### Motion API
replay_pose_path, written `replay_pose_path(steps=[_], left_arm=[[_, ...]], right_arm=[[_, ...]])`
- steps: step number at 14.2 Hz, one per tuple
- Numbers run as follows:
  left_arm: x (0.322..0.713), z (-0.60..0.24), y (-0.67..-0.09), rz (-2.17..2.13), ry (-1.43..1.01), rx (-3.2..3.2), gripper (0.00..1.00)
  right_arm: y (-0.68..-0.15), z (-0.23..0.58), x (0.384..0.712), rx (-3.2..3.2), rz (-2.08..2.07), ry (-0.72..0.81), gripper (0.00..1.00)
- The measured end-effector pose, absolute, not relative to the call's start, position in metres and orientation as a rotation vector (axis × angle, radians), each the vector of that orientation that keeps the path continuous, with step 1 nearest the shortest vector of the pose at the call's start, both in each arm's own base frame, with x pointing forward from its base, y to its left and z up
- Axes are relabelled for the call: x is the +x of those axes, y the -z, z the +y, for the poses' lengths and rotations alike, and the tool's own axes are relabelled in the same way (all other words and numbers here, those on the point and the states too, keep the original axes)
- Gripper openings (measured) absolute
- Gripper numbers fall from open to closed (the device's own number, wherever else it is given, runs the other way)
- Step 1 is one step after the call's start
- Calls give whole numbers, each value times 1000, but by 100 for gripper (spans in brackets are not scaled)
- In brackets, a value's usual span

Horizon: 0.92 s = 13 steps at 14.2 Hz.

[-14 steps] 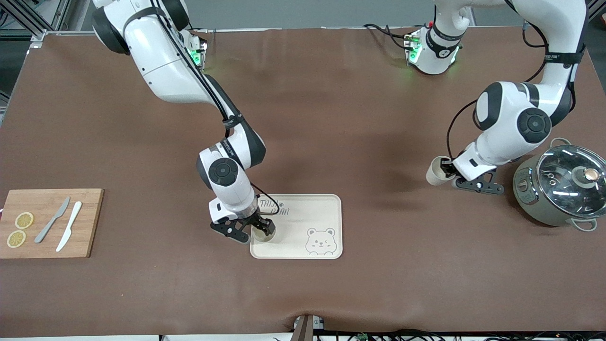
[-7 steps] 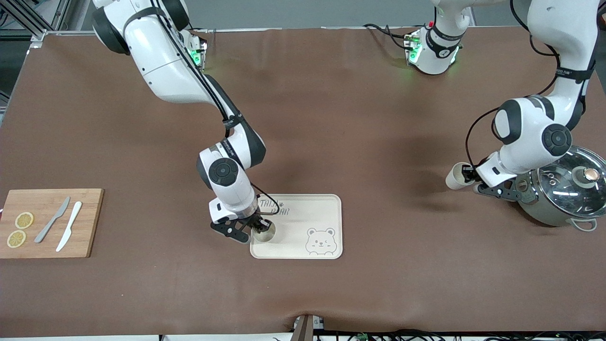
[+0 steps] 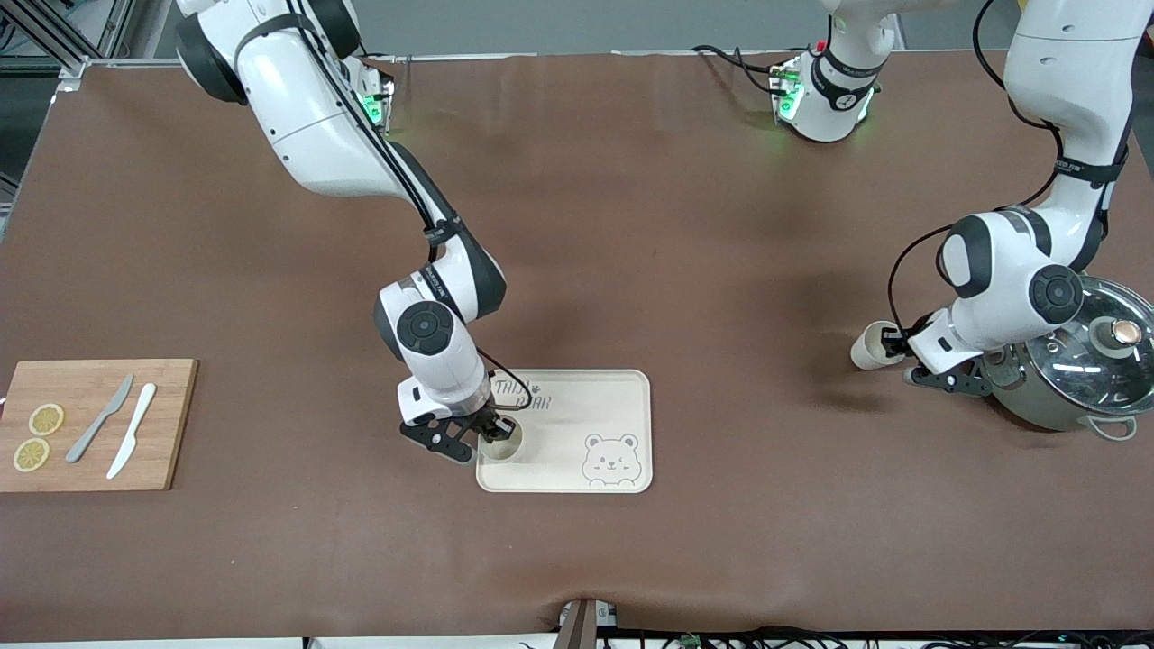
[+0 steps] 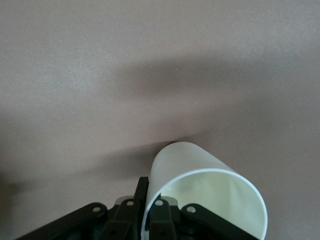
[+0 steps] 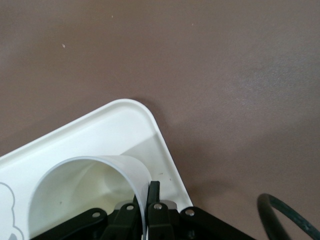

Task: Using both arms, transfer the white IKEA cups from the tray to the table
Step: 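Lower the cup near the pot with the left gripper while the right gripper carries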

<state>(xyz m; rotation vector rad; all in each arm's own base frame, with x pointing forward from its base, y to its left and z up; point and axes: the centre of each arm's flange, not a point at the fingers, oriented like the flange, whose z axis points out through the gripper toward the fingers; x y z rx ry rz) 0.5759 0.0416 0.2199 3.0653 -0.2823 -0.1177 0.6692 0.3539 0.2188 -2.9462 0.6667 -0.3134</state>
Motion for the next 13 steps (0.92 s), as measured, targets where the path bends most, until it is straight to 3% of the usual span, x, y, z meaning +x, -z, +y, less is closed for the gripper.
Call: replay_pose_path(steps=[1, 3, 6, 8, 10, 13], left_arm=[[577, 45, -222, -278, 111, 3068, 8], [580, 51, -224, -274, 102, 3074, 29], [580, 52, -224, -273, 101, 3075, 58], [581, 52, -225, -277, 98, 3077, 78], [583, 52, -233, -295, 111, 3082, 96], [589, 52, -269, -276, 180, 3074, 100]], right_arm=[[-224, 353, 670, -2959, 675, 298, 4], [-249, 351, 674, -2995, 697, 256, 4], [-357, 314, 686, -3044, 696, 197, 4], [-443, 237, 686, -3062, 546, 71, 4], [-498, 132, 684, -3066, 386, -12, 4], [-490, 18, 679, -3071, 216, -74, 4]])
